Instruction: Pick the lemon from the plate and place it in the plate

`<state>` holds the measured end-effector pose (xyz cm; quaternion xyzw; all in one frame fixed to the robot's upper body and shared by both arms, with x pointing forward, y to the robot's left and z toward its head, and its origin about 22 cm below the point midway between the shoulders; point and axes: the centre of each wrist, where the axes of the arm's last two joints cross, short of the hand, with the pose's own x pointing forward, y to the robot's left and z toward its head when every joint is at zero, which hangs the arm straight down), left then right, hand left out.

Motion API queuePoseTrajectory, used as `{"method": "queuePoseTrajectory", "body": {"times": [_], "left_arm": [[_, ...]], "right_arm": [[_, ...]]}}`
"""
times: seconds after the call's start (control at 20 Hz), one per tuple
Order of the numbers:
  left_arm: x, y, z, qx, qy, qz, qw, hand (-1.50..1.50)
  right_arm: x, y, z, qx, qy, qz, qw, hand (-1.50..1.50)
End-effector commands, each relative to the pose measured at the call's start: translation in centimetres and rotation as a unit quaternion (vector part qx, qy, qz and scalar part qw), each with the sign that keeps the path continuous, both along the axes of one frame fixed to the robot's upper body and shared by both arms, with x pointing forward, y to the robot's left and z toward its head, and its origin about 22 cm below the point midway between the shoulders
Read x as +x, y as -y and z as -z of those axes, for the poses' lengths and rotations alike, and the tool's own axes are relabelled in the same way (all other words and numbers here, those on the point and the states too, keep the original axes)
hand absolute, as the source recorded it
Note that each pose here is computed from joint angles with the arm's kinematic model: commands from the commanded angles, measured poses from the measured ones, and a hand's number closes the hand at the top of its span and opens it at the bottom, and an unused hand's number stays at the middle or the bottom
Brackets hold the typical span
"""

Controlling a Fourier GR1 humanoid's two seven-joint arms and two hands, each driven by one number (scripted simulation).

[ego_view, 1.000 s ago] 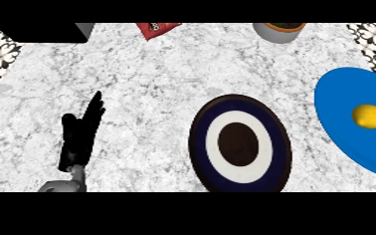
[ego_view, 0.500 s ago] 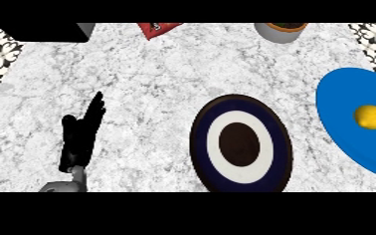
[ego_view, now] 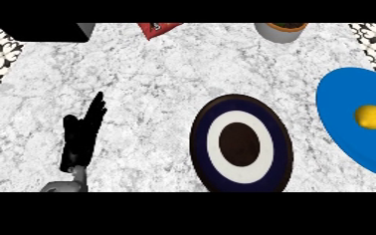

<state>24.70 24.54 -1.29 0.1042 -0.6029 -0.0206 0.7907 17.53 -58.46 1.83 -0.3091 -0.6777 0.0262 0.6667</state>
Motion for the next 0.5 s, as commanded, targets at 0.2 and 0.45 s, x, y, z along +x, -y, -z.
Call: {"method": "queuePoseTrajectory", "body": {"times": [0.2,0.45], "left_arm": [[-0.1,0.2,-0.4,-0.002,0.000,0.005,1.0000,0.00],[1.2,0.4,0.4,0.004,-0.002,-0.001,1.0000,0.00]], "right_arm": [[0.1,1.6,-3.1,-0.002,0.005,0.053,0.999,-1.50],[-1.5,0.9,-0.4,-0.013,-0.001,0.051,0.999,-1.50]]}}
